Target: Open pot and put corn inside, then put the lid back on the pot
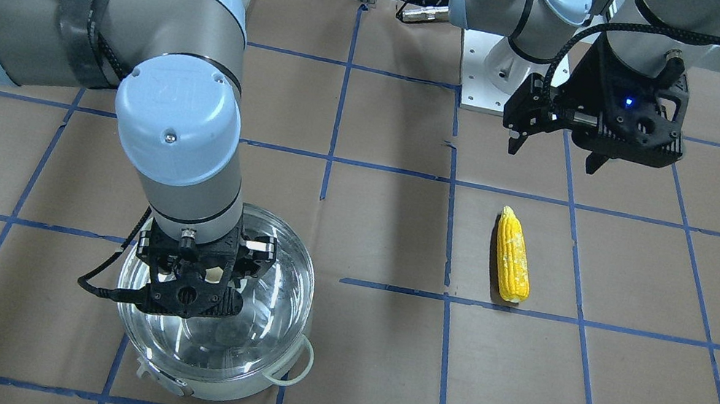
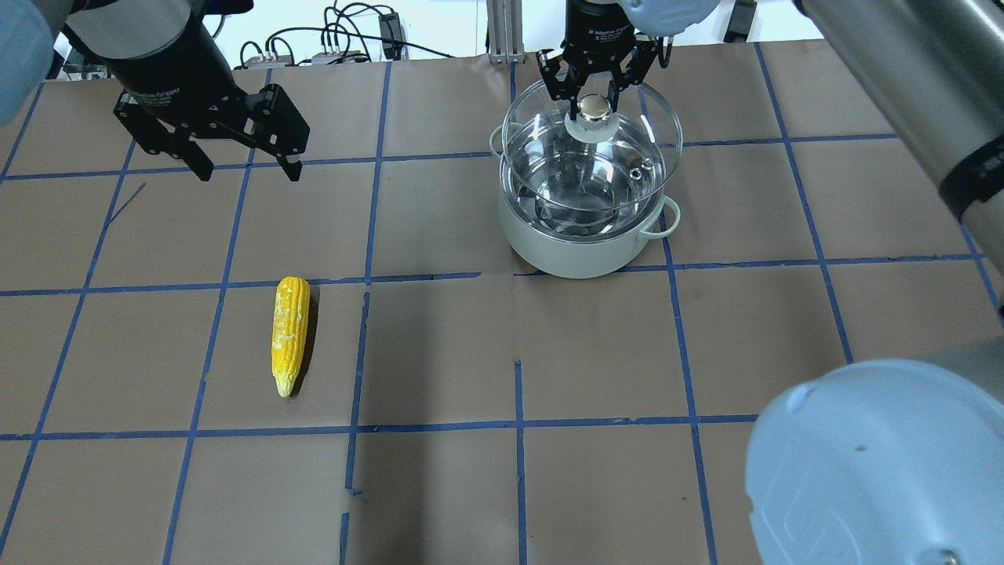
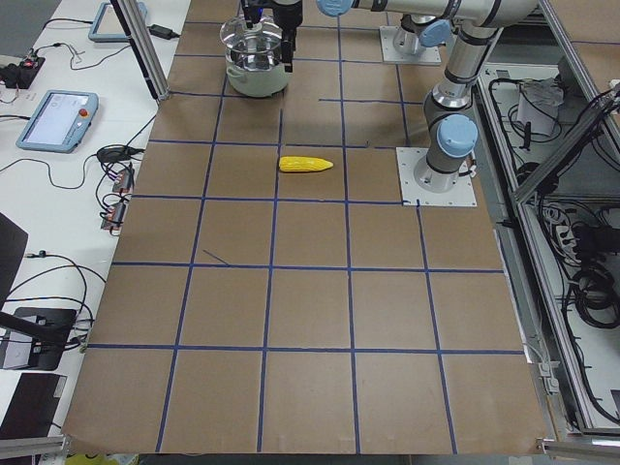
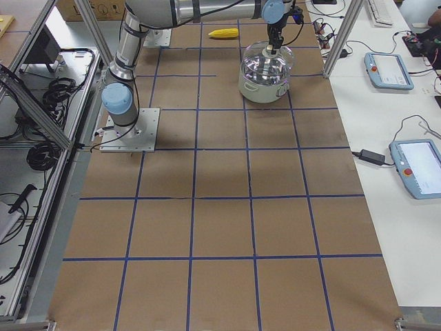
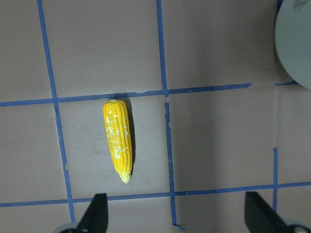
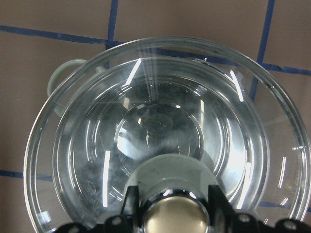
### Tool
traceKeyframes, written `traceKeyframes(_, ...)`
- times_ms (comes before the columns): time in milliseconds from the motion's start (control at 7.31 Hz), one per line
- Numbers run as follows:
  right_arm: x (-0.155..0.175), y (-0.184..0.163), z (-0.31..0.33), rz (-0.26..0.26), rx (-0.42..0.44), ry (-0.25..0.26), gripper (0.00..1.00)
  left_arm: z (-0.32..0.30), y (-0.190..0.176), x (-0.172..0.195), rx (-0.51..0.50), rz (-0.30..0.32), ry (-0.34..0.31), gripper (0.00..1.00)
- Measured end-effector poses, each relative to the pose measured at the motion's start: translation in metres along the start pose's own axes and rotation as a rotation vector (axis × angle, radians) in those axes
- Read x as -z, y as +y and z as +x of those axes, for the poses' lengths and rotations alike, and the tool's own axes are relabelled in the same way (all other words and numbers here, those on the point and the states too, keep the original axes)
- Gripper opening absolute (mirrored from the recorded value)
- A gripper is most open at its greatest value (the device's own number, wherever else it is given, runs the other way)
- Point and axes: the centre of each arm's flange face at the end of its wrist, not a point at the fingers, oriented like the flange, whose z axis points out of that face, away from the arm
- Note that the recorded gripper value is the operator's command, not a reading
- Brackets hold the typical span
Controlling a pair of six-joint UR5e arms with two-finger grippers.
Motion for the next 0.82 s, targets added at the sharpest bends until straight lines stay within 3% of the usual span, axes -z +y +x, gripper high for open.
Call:
traceKeyframes(274, 0.044, 0.035, 0.036, 0.013, 0.011, 0.003, 0.41, -0.01, 0.003, -0.011, -0.004, -0.024, -0.005, 1.0)
traceKeyframes(410, 0.061, 0.065, 0.06, 0.017, 0.012, 0.006, 0.41, -0.034, 0.004, -0.033, -0.024, -0.063, -0.01, 1.0)
traceKeyframes(547, 0.071, 0.097, 0.086, 0.014, 0.002, 0.008, 0.41, -0.065, 0.003, -0.065, -0.03, -0.094, -0.006, 1.0)
traceKeyframes(821, 0.077, 0.15, 0.111, 0.001, -0.023, 0.011, 0.41, -0.099, 0.0, -0.143, -0.039, -0.077, -0.007, 1.0)
